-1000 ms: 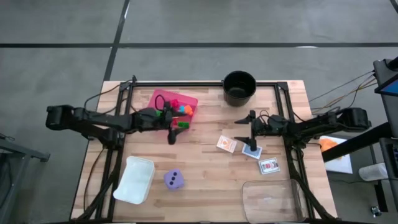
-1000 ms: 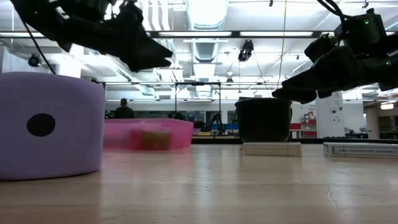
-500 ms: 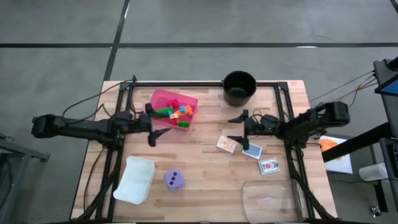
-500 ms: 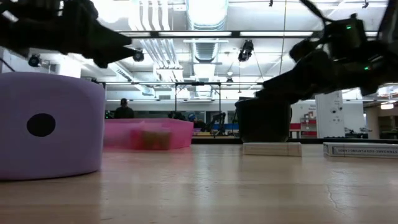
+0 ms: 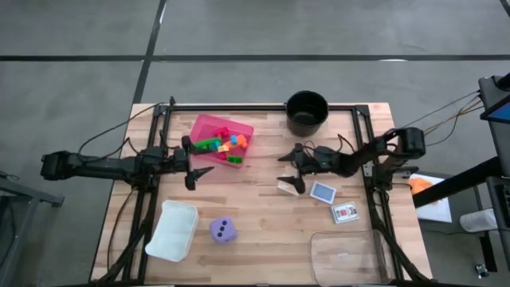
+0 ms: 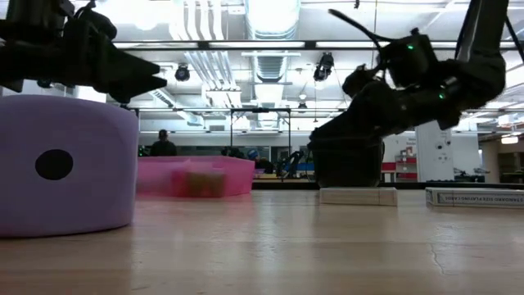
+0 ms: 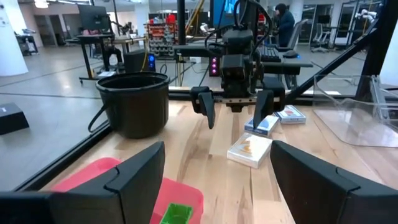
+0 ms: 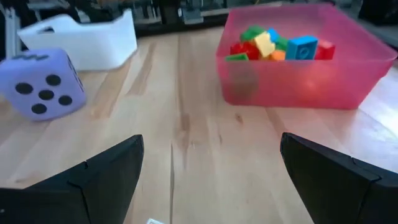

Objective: Pick & Place Toys
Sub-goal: Put the yellow deck of cards into the transparent bin

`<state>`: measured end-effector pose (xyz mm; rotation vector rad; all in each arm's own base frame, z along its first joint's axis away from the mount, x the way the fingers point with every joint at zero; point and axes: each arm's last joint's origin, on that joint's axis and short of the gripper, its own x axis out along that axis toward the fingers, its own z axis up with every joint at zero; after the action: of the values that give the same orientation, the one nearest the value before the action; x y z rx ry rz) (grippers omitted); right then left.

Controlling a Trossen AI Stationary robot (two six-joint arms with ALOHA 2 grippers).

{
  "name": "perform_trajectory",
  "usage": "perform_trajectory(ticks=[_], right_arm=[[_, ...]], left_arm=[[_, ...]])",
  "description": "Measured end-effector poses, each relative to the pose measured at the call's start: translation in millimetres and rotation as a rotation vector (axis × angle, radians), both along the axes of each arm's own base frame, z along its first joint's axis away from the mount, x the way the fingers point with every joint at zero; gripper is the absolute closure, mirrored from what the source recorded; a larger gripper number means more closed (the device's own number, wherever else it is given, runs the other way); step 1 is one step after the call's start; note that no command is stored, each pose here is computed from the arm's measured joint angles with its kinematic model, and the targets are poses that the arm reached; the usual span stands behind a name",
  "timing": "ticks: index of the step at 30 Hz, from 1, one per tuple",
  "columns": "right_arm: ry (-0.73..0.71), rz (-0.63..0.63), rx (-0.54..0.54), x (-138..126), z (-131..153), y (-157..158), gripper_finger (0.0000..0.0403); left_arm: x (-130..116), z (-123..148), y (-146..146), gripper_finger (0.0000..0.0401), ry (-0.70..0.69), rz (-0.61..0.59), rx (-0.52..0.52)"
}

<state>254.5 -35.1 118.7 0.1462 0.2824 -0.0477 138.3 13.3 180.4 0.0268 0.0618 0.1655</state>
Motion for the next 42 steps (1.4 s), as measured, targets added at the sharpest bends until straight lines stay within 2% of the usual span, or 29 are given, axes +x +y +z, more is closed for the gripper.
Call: perform_trajectory(ticks=[4, 12, 24, 33, 37, 42], right_arm=[[0.077, 0.030, -0.030, 11.6, 12.2, 3.3, 0.0025], [0.032, 0.079, -0.140, 33.1, 33.1, 12.4, 0.0025], [0.101, 0.079, -0.135, 33.1, 20.1, 13.5, 0.0025], [0.316, -0.009, -0.102, 23.6, 23.0, 18.8, 0.0028], [0.458, -0.018, -0.120, 20.4, 29.1, 30.8, 0.0068], [0.633, -0.025, -0.157, 14.1, 41.2, 45.7, 0.0171]], left_arm=[[-0.1, -0.2, 0.3, 0.0106, -0.003, 0.010, -0.035], [-0.5, -5.1, 0.6, 0.0106, 0.037, 0.029, -0.088], [-0.1, -7.6, 2.4, 0.0106, 0.055, 0.090, -0.102], [-0.1, -7.7, 2.4, 0.0106, 0.054, 0.091, -0.109], [-0.2, -8.1, 2.4, 0.0106, 0.058, 0.091, -0.113], [-0.1, -9.7, 2.4, 0.0106, 0.063, 0.097, -0.161]])
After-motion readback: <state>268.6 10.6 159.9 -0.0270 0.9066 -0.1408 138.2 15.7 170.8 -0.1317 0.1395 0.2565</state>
